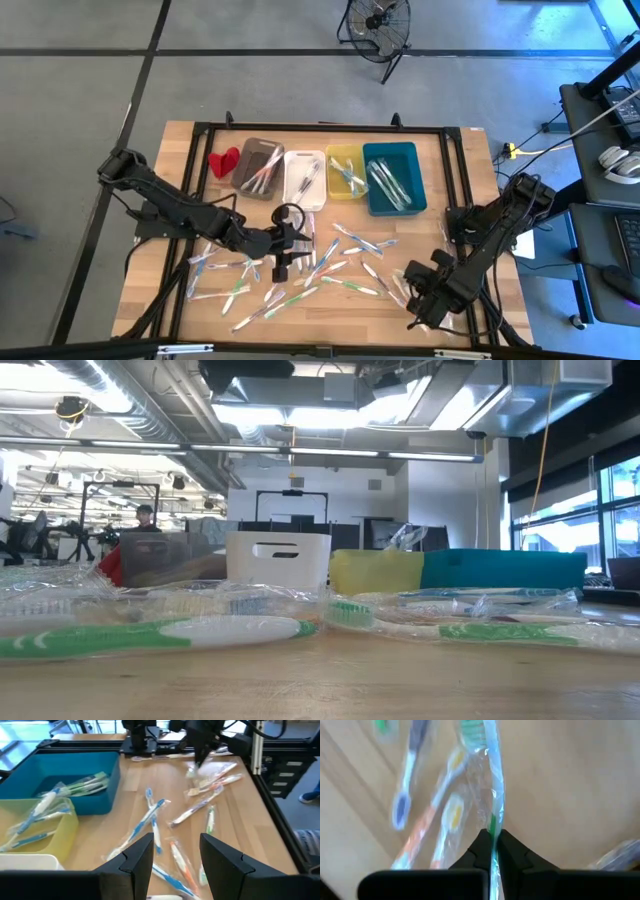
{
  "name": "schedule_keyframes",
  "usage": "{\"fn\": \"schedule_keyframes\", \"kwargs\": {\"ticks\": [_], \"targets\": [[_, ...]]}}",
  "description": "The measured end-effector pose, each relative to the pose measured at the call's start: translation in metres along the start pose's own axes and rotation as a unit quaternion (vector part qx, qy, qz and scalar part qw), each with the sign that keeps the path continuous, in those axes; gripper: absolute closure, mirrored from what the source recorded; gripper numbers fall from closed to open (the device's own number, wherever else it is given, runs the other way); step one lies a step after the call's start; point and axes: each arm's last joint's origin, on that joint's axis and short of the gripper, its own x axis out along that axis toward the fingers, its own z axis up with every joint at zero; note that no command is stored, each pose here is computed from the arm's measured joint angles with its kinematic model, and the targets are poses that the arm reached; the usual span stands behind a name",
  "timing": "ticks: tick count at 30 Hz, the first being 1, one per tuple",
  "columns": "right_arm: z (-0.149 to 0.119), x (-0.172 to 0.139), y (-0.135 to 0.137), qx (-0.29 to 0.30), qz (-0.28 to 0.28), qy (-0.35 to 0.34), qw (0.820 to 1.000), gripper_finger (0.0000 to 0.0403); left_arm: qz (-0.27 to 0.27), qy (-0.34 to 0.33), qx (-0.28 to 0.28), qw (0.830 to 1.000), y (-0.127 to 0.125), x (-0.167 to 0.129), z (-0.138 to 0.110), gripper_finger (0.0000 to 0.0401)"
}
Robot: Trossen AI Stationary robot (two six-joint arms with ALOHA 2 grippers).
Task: Pick & Place Toothbrushes
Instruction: Put the green toothbrush into the blue bin
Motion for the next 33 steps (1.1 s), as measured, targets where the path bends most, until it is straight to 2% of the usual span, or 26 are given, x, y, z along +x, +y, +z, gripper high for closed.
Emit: {"fn": "schedule_keyframes", "kwargs": {"ticks": [7,13,21,24,28,33], "targets": [[0.019,-0.015,-0.007,-0.007,-0.062,-0.105,0.993,0.0391,-0.017,-0.001,0.0,1.0,-0.01,-0.005,-0.002,0.0246],[0.034,-0.015,-0.012,-0.015,-0.084,-0.128,0.988,0.0391,-0.027,-0.001,0.002,1.0,-0.018,-0.009,-0.004,0.0246],[0.051,-0.014,-0.016,-0.016,-0.108,-0.19,0.976,0.0391,-0.011,-0.012,0.003,1.0,-0.027,-0.015,-0.007,0.0246],[0.058,-0.016,-0.022,0.004,-0.128,-0.208,0.97,0.0391,-0.009,-0.014,0.0,1.0,-0.03,-0.018,-0.008,0.0246],[0.067,-0.023,-0.038,0.058,-0.141,-0.193,0.969,0.0391,-0.001,-0.019,-0.007,1.0,-0.034,-0.02,-0.009,0.0246],[0.078,-0.043,-0.059,0.084,-0.115,-0.187,0.972,0.0391,0.006,-0.023,-0.008,1.0,-0.036,-0.022,-0.01,0.0246]]}}
